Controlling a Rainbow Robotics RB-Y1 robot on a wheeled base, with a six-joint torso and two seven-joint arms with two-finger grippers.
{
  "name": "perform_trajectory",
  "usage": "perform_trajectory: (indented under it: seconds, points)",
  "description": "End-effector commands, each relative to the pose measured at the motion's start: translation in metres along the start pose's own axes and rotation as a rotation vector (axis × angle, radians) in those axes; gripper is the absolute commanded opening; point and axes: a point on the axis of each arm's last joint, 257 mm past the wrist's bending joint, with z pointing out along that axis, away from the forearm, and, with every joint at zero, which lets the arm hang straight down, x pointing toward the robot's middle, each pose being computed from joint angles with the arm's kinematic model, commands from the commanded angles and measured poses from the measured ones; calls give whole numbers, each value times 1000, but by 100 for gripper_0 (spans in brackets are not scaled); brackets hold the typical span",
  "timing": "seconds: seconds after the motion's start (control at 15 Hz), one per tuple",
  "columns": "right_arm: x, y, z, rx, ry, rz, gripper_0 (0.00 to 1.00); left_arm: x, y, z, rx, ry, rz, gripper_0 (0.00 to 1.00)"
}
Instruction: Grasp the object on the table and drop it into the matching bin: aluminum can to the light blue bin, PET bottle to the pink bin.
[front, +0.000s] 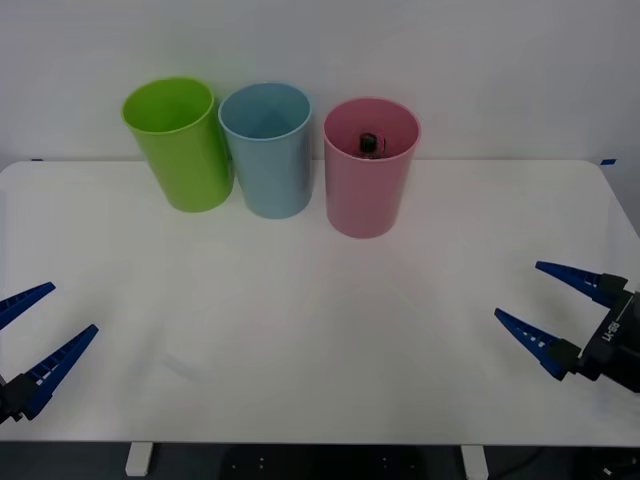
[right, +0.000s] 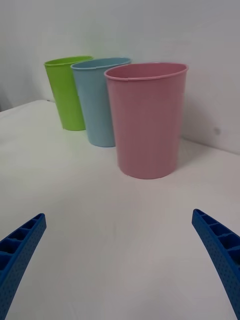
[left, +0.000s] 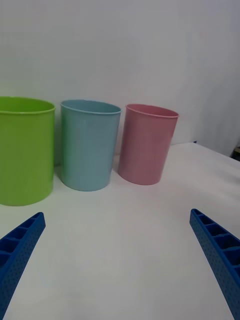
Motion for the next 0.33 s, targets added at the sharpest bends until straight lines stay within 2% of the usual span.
perform_trajectory:
  seconds: [0.07, 0.33]
  points:
    - [10, 3, -5, 7, 17, 12, 100, 0, 0, 0, 0, 0, 0, 100]
    - [12, 4, -5, 7, 21, 19, 100, 0, 0, 0, 0, 0, 0, 100]
